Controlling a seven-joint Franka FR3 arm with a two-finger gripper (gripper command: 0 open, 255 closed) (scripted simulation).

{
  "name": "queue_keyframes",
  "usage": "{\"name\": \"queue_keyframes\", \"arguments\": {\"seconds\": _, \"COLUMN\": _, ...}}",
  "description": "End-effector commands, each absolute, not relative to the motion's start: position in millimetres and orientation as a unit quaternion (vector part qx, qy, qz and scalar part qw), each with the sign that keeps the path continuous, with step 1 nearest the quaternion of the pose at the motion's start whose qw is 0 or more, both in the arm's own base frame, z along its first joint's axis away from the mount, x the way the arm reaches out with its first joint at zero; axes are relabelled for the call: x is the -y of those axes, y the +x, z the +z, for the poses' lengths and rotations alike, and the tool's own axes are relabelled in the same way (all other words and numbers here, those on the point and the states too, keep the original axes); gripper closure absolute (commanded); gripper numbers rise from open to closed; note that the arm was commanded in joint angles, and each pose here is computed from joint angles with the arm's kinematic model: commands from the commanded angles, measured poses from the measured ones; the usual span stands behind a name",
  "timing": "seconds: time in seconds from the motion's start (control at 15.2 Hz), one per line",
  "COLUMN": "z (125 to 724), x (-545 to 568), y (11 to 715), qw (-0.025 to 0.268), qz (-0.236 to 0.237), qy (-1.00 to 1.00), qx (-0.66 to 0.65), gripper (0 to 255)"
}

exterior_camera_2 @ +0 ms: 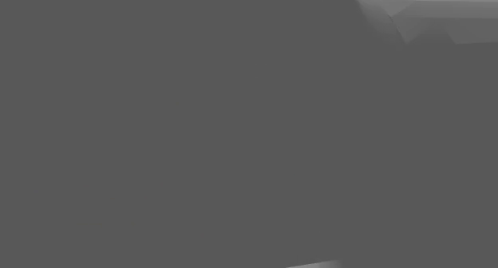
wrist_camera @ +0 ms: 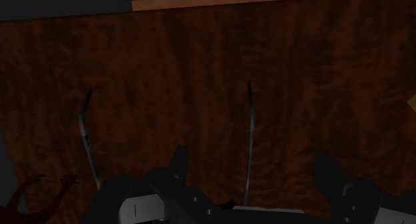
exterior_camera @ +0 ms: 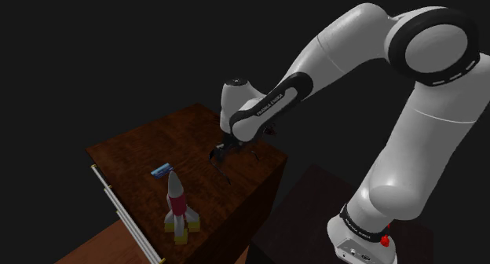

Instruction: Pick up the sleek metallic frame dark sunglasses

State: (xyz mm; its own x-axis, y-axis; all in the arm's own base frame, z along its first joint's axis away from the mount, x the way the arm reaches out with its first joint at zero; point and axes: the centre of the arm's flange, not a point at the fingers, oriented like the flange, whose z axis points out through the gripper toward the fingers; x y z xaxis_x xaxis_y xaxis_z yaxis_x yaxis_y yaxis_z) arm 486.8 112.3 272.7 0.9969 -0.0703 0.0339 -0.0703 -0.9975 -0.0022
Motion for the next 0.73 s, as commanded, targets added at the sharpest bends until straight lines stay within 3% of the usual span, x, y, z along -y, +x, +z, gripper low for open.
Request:
{"name": "queue_keyframes", "arguments": {"seconds": 0.0, "z": 249.2, "x": -116.6, "y": 500.5, "qw": -0.001, "qz": -0.018, "qy": -0.999, "qx": -0.036, "gripper": 0}}
{"name": "queue_keyframes", "arguments": {"seconds": 0.66, "z": 177.5, "x": -125.6, "y": 525.5, "qw": -0.004, "qz": -0.020, "qy": -0.999, "qx": -0.037, "gripper": 0}}
